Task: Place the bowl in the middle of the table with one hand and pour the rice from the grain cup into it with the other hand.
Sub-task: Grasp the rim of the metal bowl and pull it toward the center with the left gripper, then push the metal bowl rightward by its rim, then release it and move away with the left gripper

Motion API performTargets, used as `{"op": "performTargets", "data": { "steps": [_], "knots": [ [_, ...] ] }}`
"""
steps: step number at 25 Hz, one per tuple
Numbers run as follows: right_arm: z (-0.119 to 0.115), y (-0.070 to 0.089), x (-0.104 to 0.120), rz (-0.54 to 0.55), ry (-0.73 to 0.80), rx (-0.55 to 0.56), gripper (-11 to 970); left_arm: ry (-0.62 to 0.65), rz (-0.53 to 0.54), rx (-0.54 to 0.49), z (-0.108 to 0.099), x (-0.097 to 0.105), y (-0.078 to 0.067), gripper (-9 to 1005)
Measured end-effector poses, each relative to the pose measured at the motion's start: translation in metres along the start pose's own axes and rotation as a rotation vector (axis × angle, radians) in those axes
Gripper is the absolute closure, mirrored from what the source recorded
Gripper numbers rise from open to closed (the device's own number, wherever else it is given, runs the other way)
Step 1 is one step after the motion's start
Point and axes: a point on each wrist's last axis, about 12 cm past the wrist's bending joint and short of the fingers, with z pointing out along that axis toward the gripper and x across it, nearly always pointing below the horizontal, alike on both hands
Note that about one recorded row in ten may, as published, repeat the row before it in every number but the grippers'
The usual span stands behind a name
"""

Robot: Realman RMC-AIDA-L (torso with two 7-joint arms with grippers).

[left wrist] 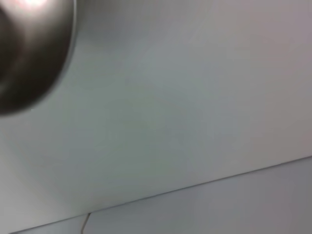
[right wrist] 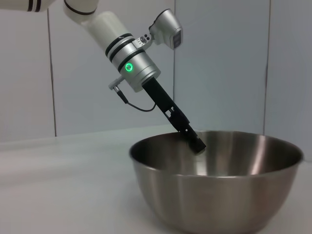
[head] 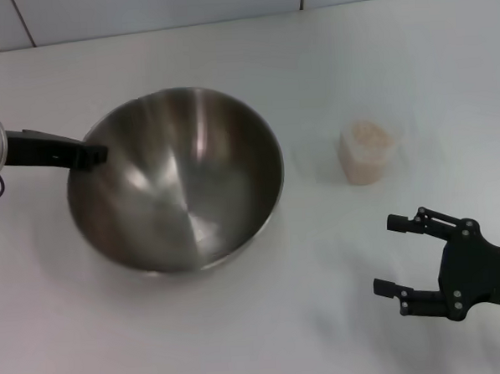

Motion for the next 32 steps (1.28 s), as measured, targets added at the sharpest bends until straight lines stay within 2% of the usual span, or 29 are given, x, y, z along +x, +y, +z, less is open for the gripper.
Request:
{"op": "performTargets", "data": {
  "steps": [3, 4, 9, 12, 16, 20, 21, 27, 32],
  "knots": [
    [0.000, 0.000, 0.000, 0.000, 0.001, -0.001, 154, -0.014, -0.005, 0.021, -0.004, -0.004, 0.002, 888],
    [0.000, 0.000, 0.000, 0.000, 0.002, -0.001, 155, -0.032, -0.013, 0.070, -0.006, -0.007, 0.005, 899],
    [0.000, 0.000, 0.000, 0.000, 0.003, -0.003, 158, -0.084, -0.034, 0.171, -0.010, -0.013, 0.010, 954],
    [0.000, 0.000, 0.000, 0.000, 0.003, -0.002, 159, -0.095, -0.031, 0.203, -0.008, -0.018, 0.009, 942],
    [0.001, 0.000, 0.000, 0.000, 0.003, -0.007, 161, -0.106, -0.009, 0.205, 0.000, -0.030, 0.002, 925],
    [0.002, 0.000, 0.000, -0.001, 0.002, -0.008, 163, -0.106, -0.005, 0.201, 0.003, -0.032, 0.001, 909],
    [0.002, 0.000, 0.000, -0.002, 0.002, -0.009, 164, -0.092, 0.007, 0.169, 0.020, -0.038, -0.004, 905],
    [0.002, 0.000, 0.000, -0.001, 0.002, -0.009, 167, -0.084, 0.005, 0.140, 0.032, -0.040, -0.004, 880],
    [0.002, 0.000, 0.000, -0.001, 0.002, -0.009, 170, -0.090, 0.010, 0.125, 0.033, -0.039, -0.002, 859]
  ]
}}
